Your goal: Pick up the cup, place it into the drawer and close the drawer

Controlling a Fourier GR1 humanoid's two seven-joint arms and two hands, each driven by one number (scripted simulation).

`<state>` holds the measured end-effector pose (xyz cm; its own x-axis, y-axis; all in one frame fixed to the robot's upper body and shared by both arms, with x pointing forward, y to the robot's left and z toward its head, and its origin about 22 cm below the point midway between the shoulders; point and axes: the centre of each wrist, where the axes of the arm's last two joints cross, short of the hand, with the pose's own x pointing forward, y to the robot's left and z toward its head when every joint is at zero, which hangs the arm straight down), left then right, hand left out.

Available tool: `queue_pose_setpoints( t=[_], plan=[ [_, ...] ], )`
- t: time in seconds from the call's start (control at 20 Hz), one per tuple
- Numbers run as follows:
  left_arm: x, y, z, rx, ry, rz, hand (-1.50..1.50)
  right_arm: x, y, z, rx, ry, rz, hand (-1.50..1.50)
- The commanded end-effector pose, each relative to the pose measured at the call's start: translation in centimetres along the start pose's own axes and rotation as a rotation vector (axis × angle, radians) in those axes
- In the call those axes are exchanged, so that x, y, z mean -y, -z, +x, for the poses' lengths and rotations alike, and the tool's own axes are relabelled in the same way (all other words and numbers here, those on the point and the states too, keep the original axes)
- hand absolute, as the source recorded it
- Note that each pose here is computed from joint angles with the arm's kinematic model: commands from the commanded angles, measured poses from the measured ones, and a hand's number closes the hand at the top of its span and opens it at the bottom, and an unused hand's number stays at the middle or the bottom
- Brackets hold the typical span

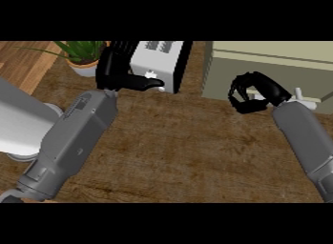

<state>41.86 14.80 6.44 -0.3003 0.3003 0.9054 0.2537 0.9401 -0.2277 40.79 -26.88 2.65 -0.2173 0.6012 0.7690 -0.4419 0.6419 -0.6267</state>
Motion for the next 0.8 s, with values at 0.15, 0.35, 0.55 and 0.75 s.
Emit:
queue_pose_setpoints(
  t=[0.15,0.35,0.55,0.75],
  plan=[
    [-1.5,-0.7,0.3,0.004,-0.004,-0.034,-1.5,8.9,-0.2,3.4,-0.003,-0.043,-0.233,1.5],
    [-0.9,-1.1,-0.2,-0.013,-0.03,-0.047,-1.5,10.0,-0.7,3.7,0.012,-0.041,-0.22,1.5],
    [-1.4,-1.4,-0.2,-0.014,-0.037,-0.045,-1.5,10.6,-1.3,3.7,0.014,-0.011,-0.216,1.5],
    [-1.3,-1.2,0.1,-0.013,-0.033,-0.062,-1.5,11.3,-1.7,4.0,0.023,0.004,-0.208,1.5]
  ],
)
